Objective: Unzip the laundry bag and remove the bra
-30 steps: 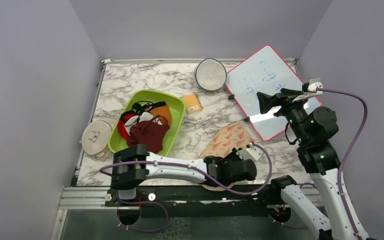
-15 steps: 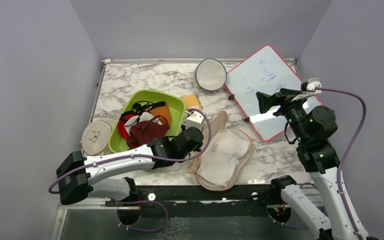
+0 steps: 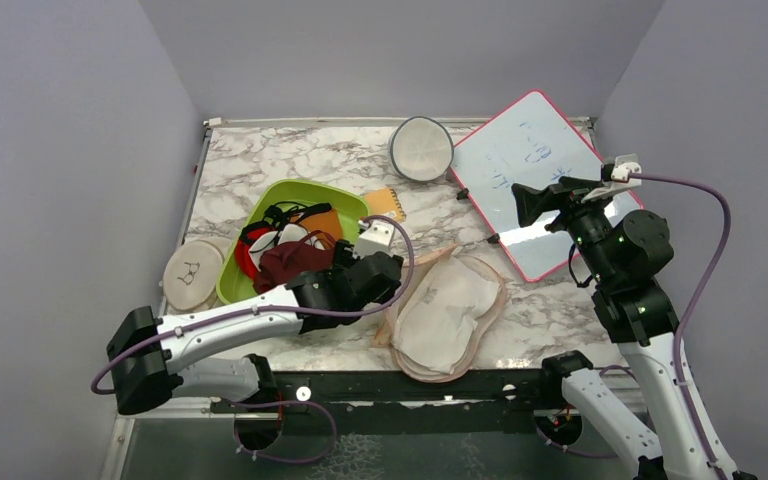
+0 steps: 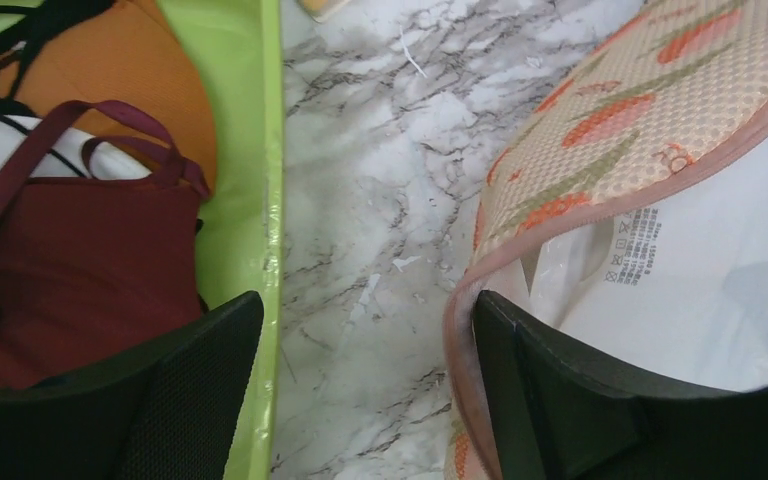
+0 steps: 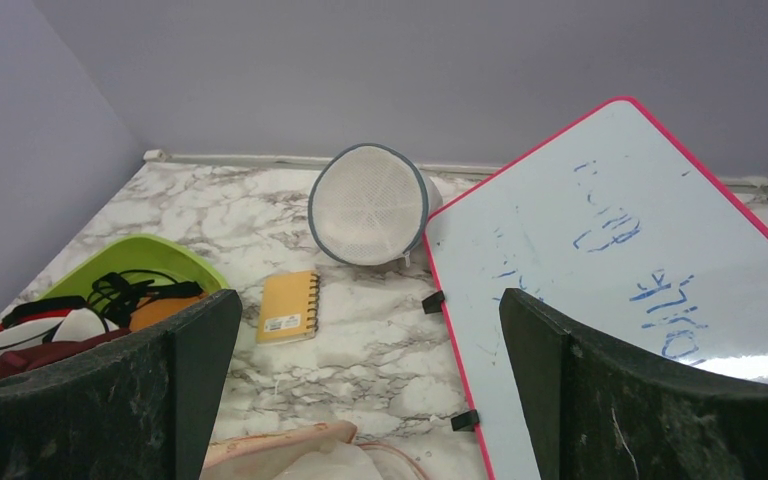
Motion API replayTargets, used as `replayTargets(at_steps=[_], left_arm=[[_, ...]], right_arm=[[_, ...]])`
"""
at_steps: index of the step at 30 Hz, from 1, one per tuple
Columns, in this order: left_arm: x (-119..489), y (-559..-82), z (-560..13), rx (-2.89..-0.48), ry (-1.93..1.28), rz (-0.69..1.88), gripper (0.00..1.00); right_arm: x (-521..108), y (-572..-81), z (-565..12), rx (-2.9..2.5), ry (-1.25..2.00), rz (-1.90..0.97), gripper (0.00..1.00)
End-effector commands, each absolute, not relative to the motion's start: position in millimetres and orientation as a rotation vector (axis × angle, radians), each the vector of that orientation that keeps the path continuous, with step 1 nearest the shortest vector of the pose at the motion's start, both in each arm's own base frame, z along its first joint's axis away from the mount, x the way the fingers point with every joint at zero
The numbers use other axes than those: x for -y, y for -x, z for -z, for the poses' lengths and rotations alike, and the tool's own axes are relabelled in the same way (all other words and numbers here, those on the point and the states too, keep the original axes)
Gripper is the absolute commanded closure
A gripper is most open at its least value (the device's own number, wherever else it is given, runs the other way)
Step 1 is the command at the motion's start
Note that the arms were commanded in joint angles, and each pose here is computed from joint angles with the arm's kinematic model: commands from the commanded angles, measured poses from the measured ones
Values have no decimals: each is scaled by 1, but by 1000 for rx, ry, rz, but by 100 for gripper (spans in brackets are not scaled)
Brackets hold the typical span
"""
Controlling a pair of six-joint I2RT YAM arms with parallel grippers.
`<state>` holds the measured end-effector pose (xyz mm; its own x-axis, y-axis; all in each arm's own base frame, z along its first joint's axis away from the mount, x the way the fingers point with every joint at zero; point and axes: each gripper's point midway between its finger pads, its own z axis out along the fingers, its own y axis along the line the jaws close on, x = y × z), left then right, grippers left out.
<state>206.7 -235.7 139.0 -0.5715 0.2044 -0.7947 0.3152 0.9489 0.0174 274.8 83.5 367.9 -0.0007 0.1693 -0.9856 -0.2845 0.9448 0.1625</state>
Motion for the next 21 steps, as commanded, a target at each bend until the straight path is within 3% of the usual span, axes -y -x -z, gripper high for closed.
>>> replayTargets(at_steps=[1,5,7,12,21], left_arm=[[207,-216,-185,-2094,-262,107,27],[209,-215,-196,-2075,-243,168,10],[209,-219,-191,-2083,-273,131,6],[224,-224,-192,-2123,-321,132,4],[284,-210,-231,-2096,-288,562,8]], right_arm=[[-84,-273,-381,-1497,99,-359,0],[-85,-273,-380,-1499,101,-364,0],[-85,-273,-380,-1500,103,-365,0],[-86,-272,-380,-1502,106,-369,0],[-87,-272,-380,-1496,112,-370,0]])
